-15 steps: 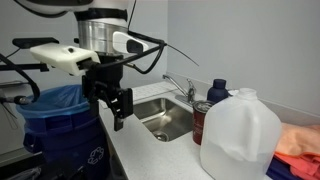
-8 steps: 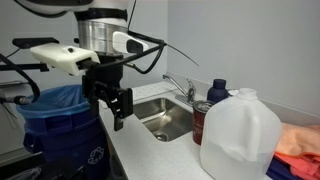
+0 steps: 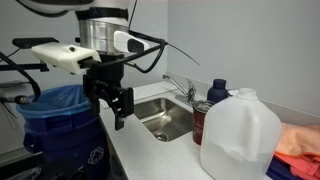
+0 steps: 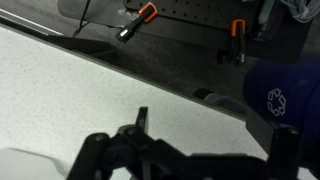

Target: Close the tap and move the faucet to the right

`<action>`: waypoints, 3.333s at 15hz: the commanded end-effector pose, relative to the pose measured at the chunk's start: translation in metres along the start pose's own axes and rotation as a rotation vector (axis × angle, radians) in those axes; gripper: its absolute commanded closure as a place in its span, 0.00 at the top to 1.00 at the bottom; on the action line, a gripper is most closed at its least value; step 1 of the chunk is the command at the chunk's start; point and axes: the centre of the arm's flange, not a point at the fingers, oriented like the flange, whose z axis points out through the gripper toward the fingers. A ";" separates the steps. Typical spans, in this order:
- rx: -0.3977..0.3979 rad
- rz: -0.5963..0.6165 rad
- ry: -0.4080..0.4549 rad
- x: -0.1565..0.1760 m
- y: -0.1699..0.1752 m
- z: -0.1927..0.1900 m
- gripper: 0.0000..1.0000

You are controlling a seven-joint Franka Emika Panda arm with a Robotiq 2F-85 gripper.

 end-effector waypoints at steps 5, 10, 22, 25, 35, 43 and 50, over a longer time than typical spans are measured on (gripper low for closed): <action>0.002 -0.026 0.057 0.081 -0.021 -0.032 1.00; -0.021 -0.037 0.116 0.136 -0.031 -0.049 1.00; -0.023 -0.061 0.205 0.192 -0.040 -0.078 1.00; -0.023 -0.060 0.207 0.194 -0.040 -0.079 1.00; -0.078 0.041 0.307 0.261 -0.028 -0.071 1.00; -0.115 0.065 0.437 0.332 -0.003 -0.098 1.00; -0.104 0.015 0.564 0.383 -0.010 -0.084 1.00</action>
